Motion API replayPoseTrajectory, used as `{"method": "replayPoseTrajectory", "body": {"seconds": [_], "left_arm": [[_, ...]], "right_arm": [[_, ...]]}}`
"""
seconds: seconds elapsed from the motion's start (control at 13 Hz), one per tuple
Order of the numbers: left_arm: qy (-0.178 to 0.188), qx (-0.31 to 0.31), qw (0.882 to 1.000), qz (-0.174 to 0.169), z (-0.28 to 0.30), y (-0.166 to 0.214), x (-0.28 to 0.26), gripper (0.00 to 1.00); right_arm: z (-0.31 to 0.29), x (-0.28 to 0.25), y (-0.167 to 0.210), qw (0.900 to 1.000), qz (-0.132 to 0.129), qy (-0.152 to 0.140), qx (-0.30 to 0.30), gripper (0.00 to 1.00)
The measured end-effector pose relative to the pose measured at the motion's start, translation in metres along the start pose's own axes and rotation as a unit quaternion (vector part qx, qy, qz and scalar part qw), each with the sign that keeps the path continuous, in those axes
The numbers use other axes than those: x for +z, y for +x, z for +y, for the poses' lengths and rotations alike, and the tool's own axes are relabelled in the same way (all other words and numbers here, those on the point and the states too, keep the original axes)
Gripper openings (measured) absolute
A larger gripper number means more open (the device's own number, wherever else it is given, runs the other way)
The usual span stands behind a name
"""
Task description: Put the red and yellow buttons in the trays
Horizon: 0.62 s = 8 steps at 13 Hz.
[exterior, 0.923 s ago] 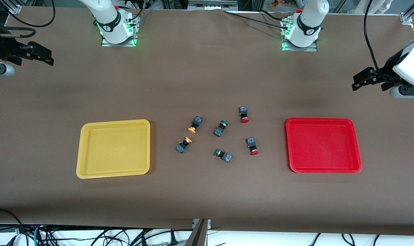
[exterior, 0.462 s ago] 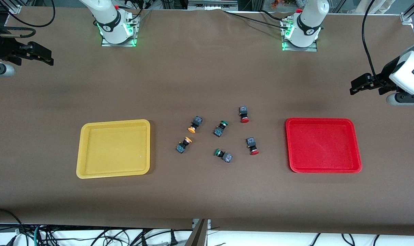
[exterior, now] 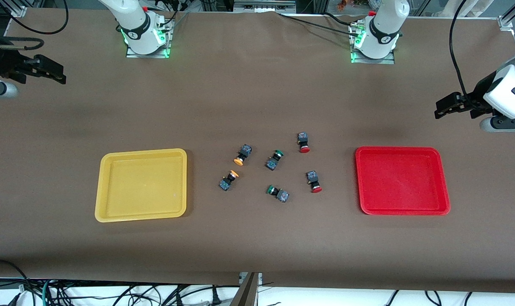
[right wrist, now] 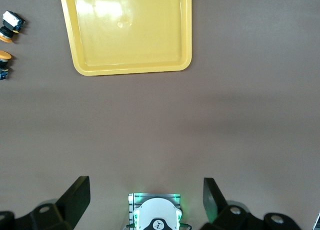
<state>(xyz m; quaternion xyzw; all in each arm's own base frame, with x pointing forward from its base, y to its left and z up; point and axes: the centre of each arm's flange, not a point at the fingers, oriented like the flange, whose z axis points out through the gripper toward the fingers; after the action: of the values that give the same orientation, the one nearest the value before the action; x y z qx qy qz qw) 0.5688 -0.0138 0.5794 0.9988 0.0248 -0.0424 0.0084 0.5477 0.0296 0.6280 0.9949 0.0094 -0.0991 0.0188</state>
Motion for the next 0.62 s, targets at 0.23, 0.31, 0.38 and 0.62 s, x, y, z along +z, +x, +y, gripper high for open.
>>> {"method": "replayPoseTrajectory", "body": {"seconds": [0.23, 0.31, 0.38, 0.62], "left_arm": [[0.000, 0.000, 1.000, 0.000, 0.000, 0.000, 0.000, 1.00], [0.000, 0.000, 1.000, 0.001, 0.000, 0.000, -0.001, 1.00], [0.000, 0.000, 1.000, 0.000, 0.000, 0.000, 0.000, 1.00], [0.000, 0.004, 1.000, -0.002, 0.005, 0.001, 0.002, 1.00]], "right_arm": [[-0.002, 0.033, 0.029, 1.000, -0.023, -0.007, -0.001, 1.00], [-0.005, 0.051, 0.043, 0.999, -0.036, -0.008, -0.003, 1.00], [-0.011, 0.073, 0.061, 0.999, -0.046, -0.008, -0.008, 1.00], [-0.069, 0.138, 0.111, 0.999, -0.040, -0.019, 0.004, 1.00]]}}
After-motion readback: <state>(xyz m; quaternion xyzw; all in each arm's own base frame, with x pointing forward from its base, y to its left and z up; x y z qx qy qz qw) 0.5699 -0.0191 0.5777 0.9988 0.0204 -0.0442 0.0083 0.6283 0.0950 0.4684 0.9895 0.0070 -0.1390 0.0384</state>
